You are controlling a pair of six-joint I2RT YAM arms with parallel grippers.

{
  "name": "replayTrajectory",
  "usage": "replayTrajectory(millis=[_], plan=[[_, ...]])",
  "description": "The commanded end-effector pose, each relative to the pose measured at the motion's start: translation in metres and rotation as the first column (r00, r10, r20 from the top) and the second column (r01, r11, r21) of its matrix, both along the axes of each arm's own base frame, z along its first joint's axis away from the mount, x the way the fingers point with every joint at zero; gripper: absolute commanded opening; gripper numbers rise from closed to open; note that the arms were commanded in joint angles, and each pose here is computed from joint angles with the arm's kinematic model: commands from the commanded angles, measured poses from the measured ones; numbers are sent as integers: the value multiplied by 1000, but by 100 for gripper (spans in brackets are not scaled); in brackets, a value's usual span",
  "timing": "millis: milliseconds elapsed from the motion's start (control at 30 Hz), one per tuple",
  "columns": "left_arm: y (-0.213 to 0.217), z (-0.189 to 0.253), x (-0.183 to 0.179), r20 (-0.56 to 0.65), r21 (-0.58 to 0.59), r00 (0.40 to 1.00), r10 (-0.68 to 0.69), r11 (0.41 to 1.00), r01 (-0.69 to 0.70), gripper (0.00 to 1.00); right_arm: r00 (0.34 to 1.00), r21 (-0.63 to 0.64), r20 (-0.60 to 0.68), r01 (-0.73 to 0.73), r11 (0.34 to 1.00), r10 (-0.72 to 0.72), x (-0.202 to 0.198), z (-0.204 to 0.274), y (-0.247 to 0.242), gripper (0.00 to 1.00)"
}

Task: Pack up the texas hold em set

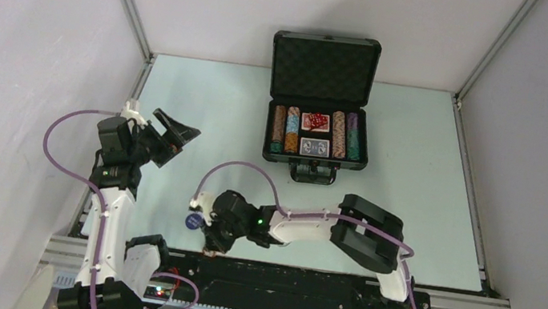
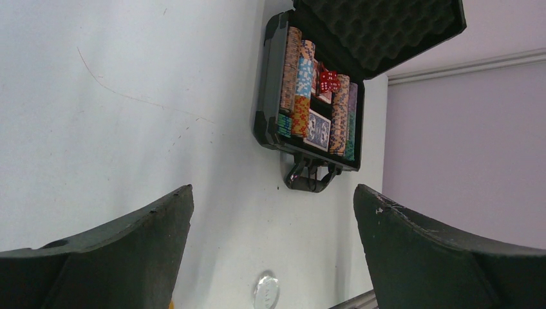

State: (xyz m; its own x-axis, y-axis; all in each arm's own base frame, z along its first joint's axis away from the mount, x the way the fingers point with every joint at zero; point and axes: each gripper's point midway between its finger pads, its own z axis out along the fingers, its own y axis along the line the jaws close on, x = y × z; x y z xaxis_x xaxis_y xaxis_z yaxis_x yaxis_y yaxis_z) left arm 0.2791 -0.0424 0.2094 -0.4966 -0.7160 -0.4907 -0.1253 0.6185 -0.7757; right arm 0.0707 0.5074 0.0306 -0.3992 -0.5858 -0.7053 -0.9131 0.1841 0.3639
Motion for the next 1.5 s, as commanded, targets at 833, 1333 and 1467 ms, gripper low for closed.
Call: replayTrajectory(millis=[833, 1333, 1467], plan=[[-3, 6, -2, 29, 11, 999, -33, 999, 32, 98, 828, 322, 481, 140, 936, -289, 349, 160, -209, 0], [-3, 0, -3, 17, 13, 999, -36, 999, 36, 98, 853, 85, 520, -105, 991, 46, 343, 87, -186, 0], [-3, -1, -4, 17, 14, 999, -37, 999, 37, 98, 848, 69, 526, -118, 991, 64, 344, 79, -183, 0]])
